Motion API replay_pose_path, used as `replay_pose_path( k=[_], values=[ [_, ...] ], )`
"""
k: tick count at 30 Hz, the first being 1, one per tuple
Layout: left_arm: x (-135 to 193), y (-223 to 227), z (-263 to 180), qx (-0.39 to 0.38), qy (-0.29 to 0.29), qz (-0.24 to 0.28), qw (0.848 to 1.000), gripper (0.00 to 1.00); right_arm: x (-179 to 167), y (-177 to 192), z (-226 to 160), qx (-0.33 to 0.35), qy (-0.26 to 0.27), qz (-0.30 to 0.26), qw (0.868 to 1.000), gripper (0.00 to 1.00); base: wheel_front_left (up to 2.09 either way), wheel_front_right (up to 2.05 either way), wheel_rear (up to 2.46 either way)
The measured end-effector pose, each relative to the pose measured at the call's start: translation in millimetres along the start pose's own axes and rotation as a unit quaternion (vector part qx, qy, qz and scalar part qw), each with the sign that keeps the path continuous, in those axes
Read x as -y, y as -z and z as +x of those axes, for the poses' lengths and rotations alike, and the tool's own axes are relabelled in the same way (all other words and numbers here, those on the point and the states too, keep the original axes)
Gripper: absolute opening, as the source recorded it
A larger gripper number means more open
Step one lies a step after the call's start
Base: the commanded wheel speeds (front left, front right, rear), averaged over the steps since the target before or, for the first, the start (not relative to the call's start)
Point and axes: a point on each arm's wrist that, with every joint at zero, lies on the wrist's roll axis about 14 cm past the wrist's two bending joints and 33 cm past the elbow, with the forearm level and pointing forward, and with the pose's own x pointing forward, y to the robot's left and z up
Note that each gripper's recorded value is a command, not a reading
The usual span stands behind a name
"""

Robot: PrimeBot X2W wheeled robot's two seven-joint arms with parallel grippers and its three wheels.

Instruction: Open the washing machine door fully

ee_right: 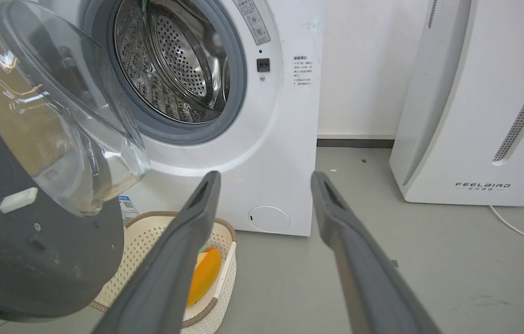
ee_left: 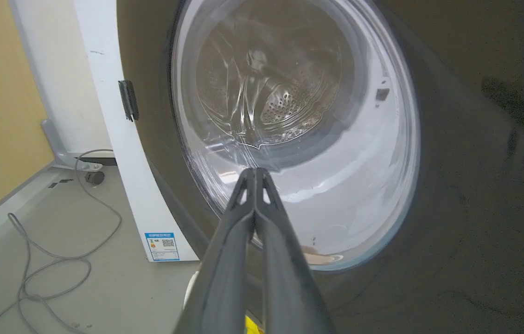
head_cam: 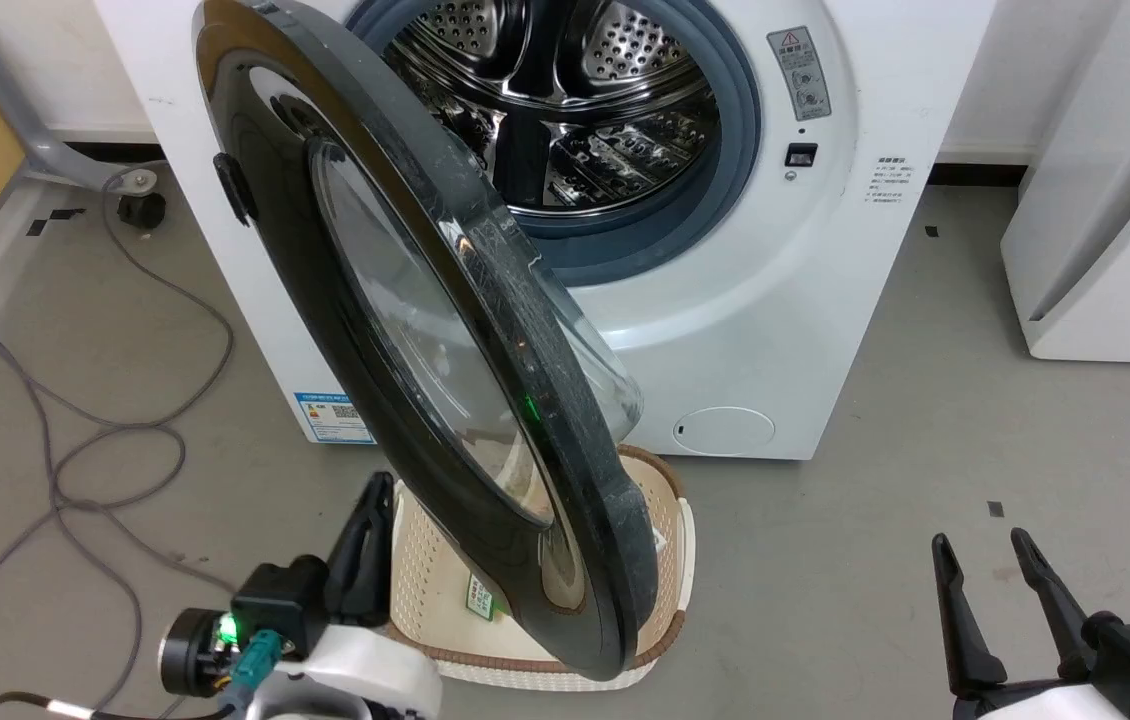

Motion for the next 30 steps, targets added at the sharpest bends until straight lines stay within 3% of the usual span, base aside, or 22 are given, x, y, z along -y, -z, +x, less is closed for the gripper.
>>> replay_pose_path(
  k=[8,15,24,30],
  values=[
    [-10,-31,7,0.043,-0.009,0.007,0.999,0.0,0,1,1,0.0,-0.001,0.004,1.0,1.0,0.0,0.0,0.0],
    [-14,-109,19,0.145,-0.009,0.03,0.989,0.0,-2,-1,4,0.003,-0.003,0.004,1.0,1.0,0.0,0.0,0.0],
    [8,-237,3,0.335,0.017,0.046,0.941,0.0,-1,1,6,0.001,-0.002,0.007,1.0,1.0,0.0,0.0,0.0],
    [53,-284,-17,0.417,0.098,0.026,0.903,0.0,0,4,8,-0.004,0.0,0.008,1.0,1.0,0.0,0.0,0.0]
  ],
)
